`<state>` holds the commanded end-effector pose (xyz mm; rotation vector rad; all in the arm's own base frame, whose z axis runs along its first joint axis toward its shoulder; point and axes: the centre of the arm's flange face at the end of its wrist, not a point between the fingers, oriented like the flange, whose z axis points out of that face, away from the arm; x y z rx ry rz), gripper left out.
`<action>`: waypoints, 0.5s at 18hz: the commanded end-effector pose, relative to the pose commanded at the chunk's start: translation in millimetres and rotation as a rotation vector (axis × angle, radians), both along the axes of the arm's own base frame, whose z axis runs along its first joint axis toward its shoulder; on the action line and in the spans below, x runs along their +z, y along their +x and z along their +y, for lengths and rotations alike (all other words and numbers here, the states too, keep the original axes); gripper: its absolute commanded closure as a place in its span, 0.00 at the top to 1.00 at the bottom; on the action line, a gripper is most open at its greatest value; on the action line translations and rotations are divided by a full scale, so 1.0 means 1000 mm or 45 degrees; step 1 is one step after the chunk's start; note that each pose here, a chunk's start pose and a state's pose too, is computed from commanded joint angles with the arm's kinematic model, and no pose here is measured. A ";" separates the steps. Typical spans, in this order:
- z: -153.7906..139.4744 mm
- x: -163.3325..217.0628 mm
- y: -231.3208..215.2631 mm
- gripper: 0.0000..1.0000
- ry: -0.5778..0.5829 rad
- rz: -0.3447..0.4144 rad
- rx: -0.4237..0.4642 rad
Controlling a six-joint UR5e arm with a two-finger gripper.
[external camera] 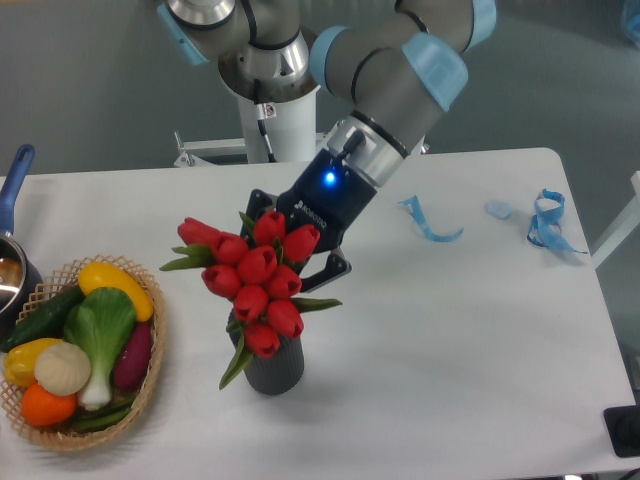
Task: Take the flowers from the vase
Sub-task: 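Lift the gripped tulips straight up out of the grey vase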
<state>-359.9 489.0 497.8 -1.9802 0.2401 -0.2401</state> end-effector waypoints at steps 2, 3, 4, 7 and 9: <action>0.001 0.023 -0.004 0.39 0.018 0.011 0.021; 0.000 0.036 -0.007 0.39 0.032 0.027 0.032; -0.001 0.041 -0.010 0.39 0.038 0.033 0.040; -0.009 0.050 -0.021 0.39 0.049 0.052 0.069; -0.020 0.052 -0.034 0.39 0.051 0.056 0.105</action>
